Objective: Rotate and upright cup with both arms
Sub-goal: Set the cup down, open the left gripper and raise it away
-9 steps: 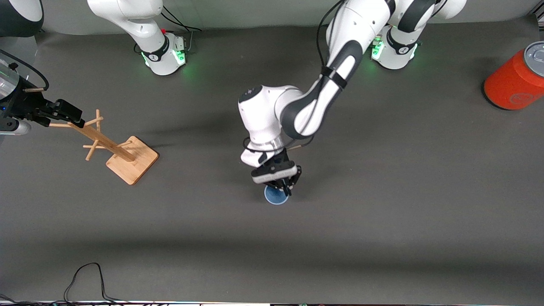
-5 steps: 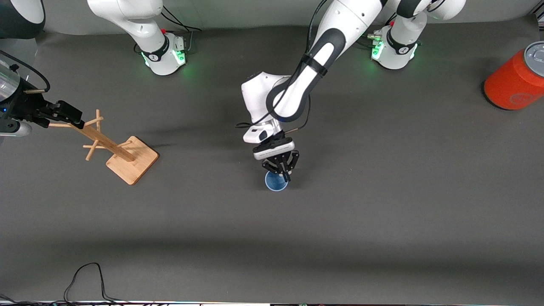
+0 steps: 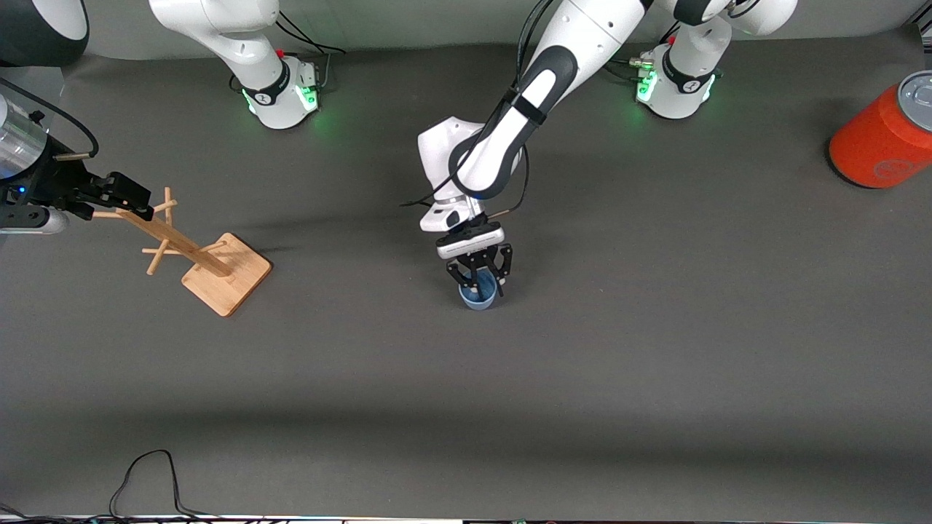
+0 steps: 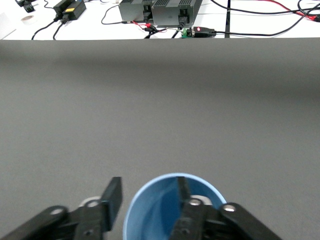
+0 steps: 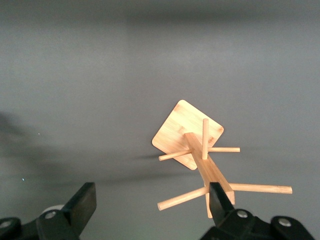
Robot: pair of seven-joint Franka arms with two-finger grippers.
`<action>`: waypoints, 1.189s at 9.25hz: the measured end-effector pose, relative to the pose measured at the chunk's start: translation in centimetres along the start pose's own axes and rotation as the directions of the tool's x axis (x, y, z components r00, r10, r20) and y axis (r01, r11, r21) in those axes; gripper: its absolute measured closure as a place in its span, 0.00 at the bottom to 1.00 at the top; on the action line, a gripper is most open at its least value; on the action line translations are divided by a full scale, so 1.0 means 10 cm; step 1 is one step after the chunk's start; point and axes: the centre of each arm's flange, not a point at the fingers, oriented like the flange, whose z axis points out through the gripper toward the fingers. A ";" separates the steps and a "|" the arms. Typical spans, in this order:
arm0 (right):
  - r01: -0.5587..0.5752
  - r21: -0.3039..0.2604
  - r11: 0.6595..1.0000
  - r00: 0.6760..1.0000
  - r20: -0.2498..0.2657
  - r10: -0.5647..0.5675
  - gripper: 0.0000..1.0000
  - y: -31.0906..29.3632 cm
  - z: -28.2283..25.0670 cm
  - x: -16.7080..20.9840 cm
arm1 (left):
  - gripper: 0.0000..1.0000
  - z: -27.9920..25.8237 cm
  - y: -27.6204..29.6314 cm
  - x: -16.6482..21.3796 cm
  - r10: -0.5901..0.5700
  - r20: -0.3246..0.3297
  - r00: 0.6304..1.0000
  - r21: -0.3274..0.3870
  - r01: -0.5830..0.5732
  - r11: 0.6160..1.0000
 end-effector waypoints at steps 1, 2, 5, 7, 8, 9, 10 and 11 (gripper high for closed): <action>0.000 0.000 1.000 1.000 -0.003 0.000 0.00 0.00 -0.02 0.00 | 0.23 -0.06 0.03 -0.02 0.000 -0.002 1.000 -0.008 0.000 1.000; 0.000 0.000 1.000 1.000 -0.007 0.000 0.00 0.00 -0.04 0.00 | 0.06 -0.13 0.04 0.04 -0.009 0.009 1.000 -0.015 0.009 1.000; -0.001 0.007 1.000 1.000 -0.014 0.001 0.00 -0.01 -0.08 0.04 | 0.00 -0.47 -0.25 1.09 0.037 0.212 0.977 -0.030 -0.031 0.999; -0.012 0.052 0.999 1.000 0.009 0.012 0.00 -0.05 -0.04 0.05 | 0.00 -0.46 -1.07 2.24 0.094 0.392 0.915 -0.050 -0.081 0.995; -0.027 0.058 0.998 1.000 0.014 0.027 0.00 -0.06 -0.02 0.07 | 0.00 -0.48 -1.56 2.68 0.119 0.466 0.876 -0.059 -0.103 0.993; -0.047 0.060 0.997 0.999 0.017 0.046 0.00 -0.06 -0.02 0.07 | 0.00 -0.57 -2.02 3.02 0.139 0.509 0.849 -0.077 -0.116 0.990; -0.068 0.061 0.996 0.998 0.018 0.067 0.00 -0.06 -0.02 0.08 | 0.00 -0.64 -2.36 3.16 0.176 0.527 0.831 -0.101 -0.144 0.984; -0.094 0.061 0.994 0.995 0.020 0.093 0.00 -0.06 -0.02 0.08 | 0.00 -0.66 -2.69 3.23 0.205 0.553 0.808 -0.140 -0.153 0.978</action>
